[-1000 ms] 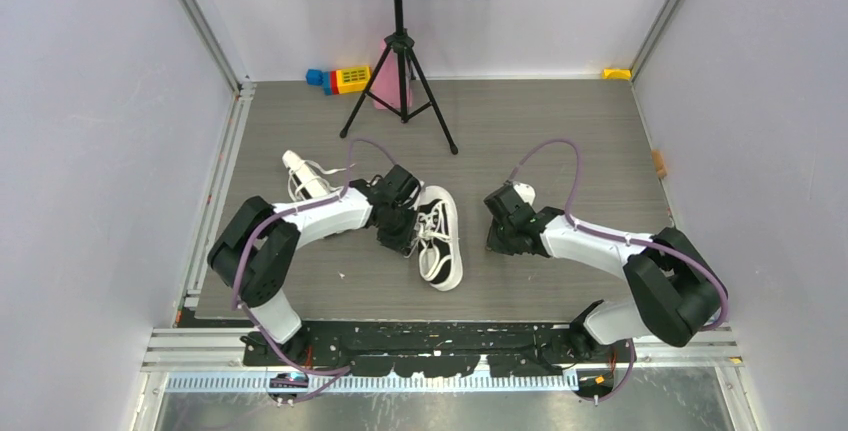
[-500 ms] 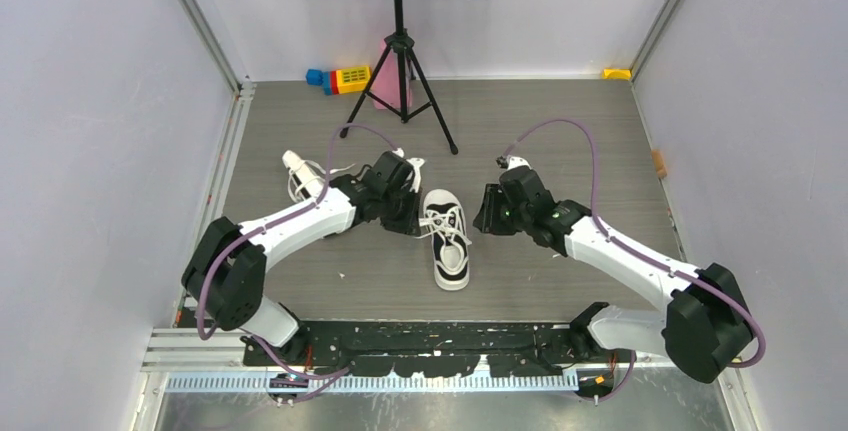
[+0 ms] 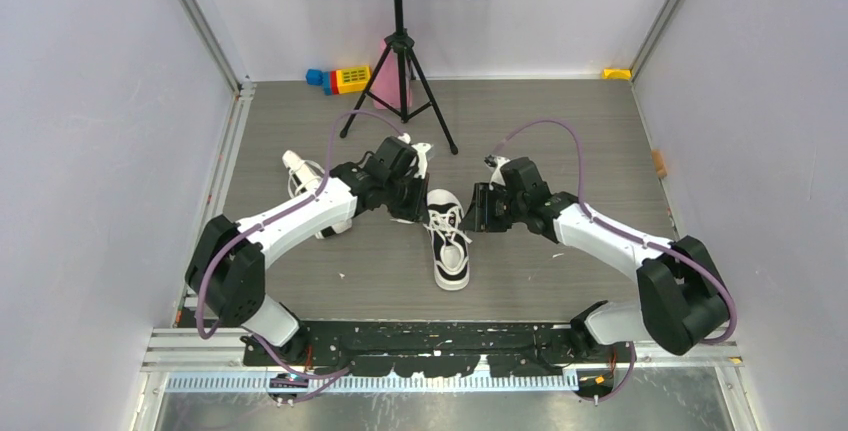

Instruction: Tie the shoes

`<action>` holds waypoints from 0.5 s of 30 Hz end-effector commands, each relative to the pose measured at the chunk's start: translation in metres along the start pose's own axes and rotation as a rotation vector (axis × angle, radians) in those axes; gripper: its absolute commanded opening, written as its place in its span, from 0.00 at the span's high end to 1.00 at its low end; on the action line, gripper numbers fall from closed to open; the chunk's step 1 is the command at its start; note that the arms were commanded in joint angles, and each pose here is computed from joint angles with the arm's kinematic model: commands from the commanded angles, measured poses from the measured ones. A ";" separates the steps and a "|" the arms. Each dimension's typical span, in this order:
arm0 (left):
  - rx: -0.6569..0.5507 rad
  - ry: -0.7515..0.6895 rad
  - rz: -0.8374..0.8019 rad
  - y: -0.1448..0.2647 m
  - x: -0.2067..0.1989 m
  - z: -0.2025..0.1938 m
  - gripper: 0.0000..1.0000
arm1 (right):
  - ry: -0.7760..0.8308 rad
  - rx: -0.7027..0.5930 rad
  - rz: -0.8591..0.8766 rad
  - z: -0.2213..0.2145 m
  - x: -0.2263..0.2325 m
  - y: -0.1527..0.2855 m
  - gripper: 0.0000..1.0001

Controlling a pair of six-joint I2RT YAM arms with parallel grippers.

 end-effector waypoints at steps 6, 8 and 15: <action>0.034 -0.011 -0.002 -0.004 0.001 -0.004 0.99 | 0.059 0.051 0.051 -0.003 0.007 -0.004 0.61; 0.035 -0.012 -0.001 -0.005 0.002 -0.005 0.99 | 0.057 0.071 0.058 -0.006 0.007 -0.004 0.59; 0.047 -0.009 0.008 -0.007 0.005 -0.010 1.00 | 0.058 0.113 0.045 -0.012 0.002 -0.011 0.48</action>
Point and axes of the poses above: each gripper's point midway between its finger pads, its own y axis back along the fingers, its own x axis along the line the jaws close on, z = x × y, the point moved 1 cm from there along y, back along the fingers, and after that the axes turned 5 degrees about -y, right-handed, at the moved point
